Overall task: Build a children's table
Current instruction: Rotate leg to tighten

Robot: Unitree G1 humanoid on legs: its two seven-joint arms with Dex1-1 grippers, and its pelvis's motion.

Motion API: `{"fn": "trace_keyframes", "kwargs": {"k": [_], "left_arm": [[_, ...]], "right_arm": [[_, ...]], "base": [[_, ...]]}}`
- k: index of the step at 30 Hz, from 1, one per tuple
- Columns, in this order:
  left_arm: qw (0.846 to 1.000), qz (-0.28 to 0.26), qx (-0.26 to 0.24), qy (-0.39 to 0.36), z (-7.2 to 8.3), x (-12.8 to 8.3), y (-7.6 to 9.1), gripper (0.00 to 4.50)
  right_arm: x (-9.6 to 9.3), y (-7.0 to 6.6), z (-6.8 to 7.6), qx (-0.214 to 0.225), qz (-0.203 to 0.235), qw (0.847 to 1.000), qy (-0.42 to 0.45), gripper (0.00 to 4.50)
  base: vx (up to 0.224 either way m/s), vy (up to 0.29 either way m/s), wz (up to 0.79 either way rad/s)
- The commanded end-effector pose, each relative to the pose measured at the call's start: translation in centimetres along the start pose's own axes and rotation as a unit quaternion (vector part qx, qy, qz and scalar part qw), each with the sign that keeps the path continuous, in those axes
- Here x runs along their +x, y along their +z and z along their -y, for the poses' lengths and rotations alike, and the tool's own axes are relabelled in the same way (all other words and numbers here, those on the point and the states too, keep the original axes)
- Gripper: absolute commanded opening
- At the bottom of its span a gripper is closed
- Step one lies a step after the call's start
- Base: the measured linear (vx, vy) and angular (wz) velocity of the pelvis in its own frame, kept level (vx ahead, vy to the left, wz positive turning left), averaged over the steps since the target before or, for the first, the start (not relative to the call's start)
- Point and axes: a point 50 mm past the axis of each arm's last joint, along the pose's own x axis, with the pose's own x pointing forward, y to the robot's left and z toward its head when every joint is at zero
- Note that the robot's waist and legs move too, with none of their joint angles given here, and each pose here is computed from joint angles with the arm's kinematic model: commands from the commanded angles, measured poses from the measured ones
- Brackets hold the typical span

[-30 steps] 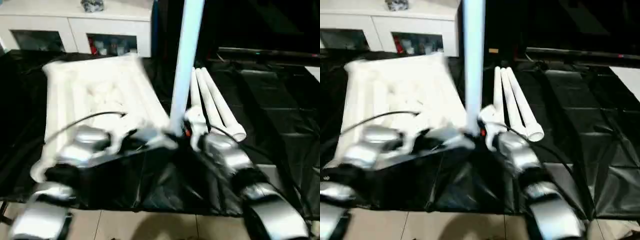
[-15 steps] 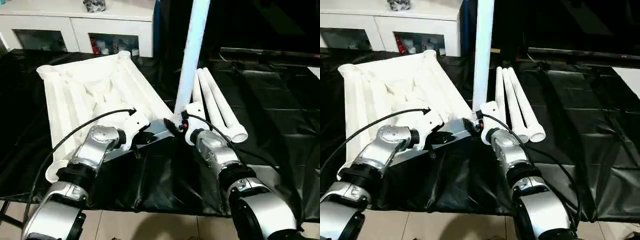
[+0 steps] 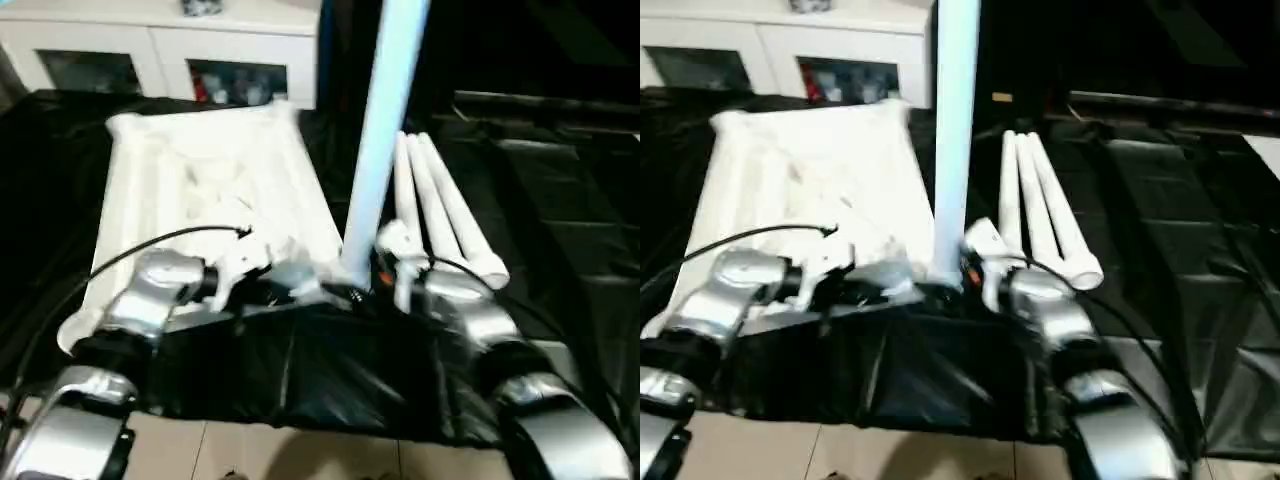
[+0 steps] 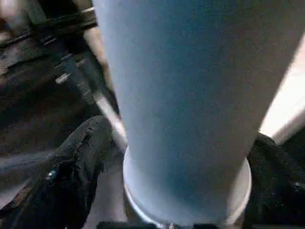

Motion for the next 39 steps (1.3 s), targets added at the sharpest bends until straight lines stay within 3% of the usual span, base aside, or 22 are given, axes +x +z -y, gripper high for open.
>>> {"fn": "trace_keyframes", "kwargs": {"k": [1,8,15,17,19,22,24,29,32,34,37,39], "left_arm": [[0.999,0.011,0.013,-0.033,0.5,0.5,0.4,0.0],[0.998,0.006,0.012,-0.057,0.8,0.1,-0.1,0.0],[0.999,0.023,0.0,-0.048,0.7,0.2,0.1,0.0],[0.999,0.027,-0.003,-0.034,0.5,0.4,0.3,0.0],[0.999,0.023,-0.019,0.038,-0.4,1.2,0.7,0.0],[0.997,0.028,-0.029,0.07,-0.8,1.7,1.0,0.0],[0.991,0.038,-0.044,0.119,-1.3,3.0,1.8,0.0],[0.985,0.048,-0.048,0.156,-1.0,5.8,3.0,0.0],[0.986,0.047,-0.045,0.155,-0.8,6.4,3.2,0.0],[0.988,0.045,-0.038,0.146,-0.6,6.6,3.2,0.0],[0.988,0.041,-0.036,0.145,-0.6,6.4,3.1,0.0],[0.989,0.038,-0.032,0.136,-0.6,5.9,2.9,0.0]], "right_arm": [[0.5,-1.1,-1.7,0.002,-0.036,0.996,0.087,3.99],[0.1,-1.4,-2.5,0.0,-0.055,0.991,0.124,3.51],[0.8,-1.2,-2.5,0.022,-0.03,0.994,0.102,3.03],[1.1,-1.1,-2.2,0.027,-0.023,0.997,0.072,2.9],[2.5,-1.1,-0.7,0.036,-0.021,0.997,-0.068,2.78],[3.0,-1.4,-0.2,0.046,-0.029,0.991,-0.123,2.74],[4.2,-1.9,0.3,0.072,-0.053,0.973,-0.214,2.73],[6.2,-1.9,0.0,0.09,-0.057,0.95,-0.293,2.72],[6.7,-1.7,0.0,0.084,-0.05,0.948,-0.303,2.72],[7.3,-1.0,-0.3,0.087,-0.024,0.955,-0.282,3.42],[7.4,-0.5,-0.1,0.103,-0.003,0.956,-0.274,3.44],[7.1,-0.2,0.0,0.081,-0.003,0.961,-0.263,3.83]], "base": [[0.0,0.0,0.0],[0.0,0.0,0.0],[0.0,0.0,0.0],[0.0,0.0,0.0],[0.0,0.0,0.0],[0.0,0.0,0.0],[0.0,0.0,0.0],[0.0,0.0,0.0],[0.0,0.0,0.0],[0.0,0.0,0.0],[0.0,0.0,0.0],[0.0,0.0,0.0]]}}
